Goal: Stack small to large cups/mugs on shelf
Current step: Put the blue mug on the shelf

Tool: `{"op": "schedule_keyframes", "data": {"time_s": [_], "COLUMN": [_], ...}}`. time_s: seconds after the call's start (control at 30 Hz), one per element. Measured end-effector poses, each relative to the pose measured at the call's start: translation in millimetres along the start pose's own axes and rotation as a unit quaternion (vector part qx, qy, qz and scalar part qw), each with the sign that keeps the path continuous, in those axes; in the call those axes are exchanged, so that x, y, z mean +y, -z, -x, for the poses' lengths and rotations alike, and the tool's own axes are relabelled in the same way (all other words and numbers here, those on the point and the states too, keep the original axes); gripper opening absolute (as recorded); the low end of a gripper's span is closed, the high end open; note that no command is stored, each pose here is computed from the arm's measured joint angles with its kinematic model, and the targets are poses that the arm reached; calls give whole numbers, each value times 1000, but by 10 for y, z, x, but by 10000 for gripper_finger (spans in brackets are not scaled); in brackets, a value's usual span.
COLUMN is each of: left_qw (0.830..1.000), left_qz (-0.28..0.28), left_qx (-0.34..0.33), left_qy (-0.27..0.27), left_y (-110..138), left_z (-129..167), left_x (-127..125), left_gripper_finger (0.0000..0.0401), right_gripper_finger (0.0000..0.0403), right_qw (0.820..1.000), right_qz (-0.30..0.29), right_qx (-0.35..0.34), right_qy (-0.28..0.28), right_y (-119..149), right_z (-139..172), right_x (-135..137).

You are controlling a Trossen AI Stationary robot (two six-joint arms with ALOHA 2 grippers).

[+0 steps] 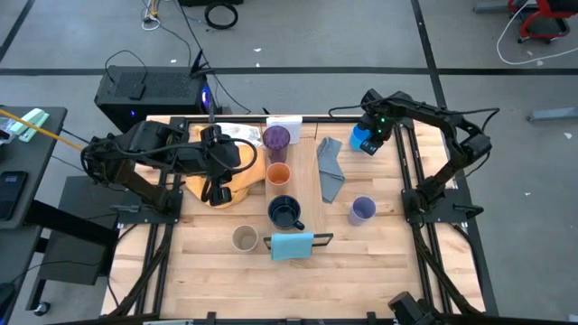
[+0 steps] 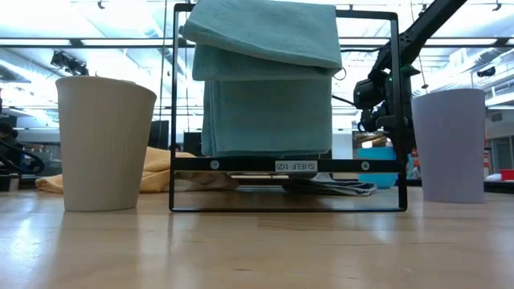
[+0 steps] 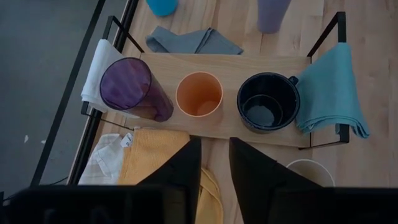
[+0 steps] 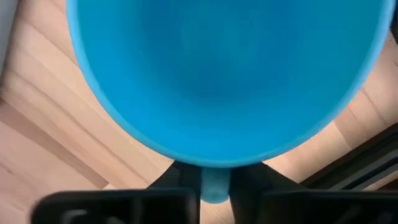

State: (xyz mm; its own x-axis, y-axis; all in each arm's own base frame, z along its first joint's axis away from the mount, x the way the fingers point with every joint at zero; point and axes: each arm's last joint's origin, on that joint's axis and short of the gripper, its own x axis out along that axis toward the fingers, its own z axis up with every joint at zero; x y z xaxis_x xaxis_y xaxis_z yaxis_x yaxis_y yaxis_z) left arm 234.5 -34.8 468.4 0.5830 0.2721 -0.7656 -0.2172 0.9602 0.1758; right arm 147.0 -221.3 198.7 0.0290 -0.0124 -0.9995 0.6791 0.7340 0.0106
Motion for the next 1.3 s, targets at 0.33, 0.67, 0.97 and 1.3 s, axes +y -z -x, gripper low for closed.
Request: {"op": "schedule_keyframes", "data": {"time_s": [0.33,0.67,0.97,1.3], "left_qw": [1000,1000,1000,1000], "left_qz": [0,-5,-7,-16], "left_qx": [0,6,6,1], "left_qy": [0,-2,-2,-6], "left_y": [0,12,12,3], "left_z": [0,-1,-1,0], "left_x": [-1,5,5,6], "left_gripper_finger": [86,93,91,92], "right_gripper_finger": [44,44,44,44], "right_qw": [1000,999,991,973], "right_qz": [-1,-12,48,158], "right_qx": [1,-40,-88,-109], "right_qy": [13,2,-84,-125], "right_y": [5,186,529,404], "right_z": [10,341,902,1689], "right_x": [-5,122,759,1624]}}
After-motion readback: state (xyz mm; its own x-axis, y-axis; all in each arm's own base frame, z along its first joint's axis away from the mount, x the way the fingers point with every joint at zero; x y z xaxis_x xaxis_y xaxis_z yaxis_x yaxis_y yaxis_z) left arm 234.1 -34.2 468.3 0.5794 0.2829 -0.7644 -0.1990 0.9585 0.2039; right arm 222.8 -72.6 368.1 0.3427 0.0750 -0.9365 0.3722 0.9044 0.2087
